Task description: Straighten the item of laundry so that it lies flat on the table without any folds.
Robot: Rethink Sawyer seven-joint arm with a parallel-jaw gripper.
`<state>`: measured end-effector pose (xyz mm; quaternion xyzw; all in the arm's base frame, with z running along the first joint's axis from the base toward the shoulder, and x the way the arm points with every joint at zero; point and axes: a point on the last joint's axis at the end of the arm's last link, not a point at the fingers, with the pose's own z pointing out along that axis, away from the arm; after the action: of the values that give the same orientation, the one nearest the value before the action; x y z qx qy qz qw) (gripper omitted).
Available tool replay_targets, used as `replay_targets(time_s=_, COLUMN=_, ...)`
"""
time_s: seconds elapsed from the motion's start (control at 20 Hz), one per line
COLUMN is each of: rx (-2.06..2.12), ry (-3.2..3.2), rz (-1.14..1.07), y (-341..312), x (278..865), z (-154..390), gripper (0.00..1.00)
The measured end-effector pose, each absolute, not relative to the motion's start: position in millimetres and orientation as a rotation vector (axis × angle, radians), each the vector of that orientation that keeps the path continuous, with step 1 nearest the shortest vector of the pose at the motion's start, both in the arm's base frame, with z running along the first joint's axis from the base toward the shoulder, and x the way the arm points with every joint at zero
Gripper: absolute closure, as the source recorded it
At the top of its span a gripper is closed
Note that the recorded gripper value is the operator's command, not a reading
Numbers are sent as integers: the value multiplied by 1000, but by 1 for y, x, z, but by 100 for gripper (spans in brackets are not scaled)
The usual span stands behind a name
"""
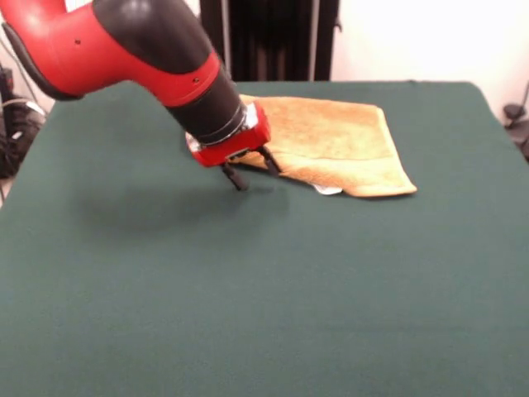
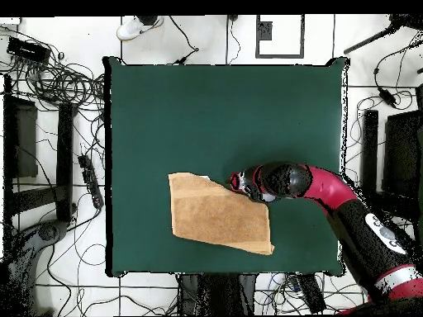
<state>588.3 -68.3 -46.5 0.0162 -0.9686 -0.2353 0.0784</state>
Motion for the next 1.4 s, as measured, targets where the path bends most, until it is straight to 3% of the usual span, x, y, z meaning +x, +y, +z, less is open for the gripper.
replay_targets(time_s=0.65, rx=-7, ry=-2679, rz=-902, y=-45, x=578, z=-57, gripper=0)
replay_targets(time_s=1.3, rx=56, ry=-2669, rz=-894, y=-29, x=576, z=-59, gripper=0)
replay_targets(time_s=1.35, rx=109, ry=-2691, rz=-845, y=-26, x=575, z=-58, gripper=100)
replay_targets(time_s=1.4, rx=117, ry=-2696, rz=-837, y=-26, x=575, z=-58, gripper=100)
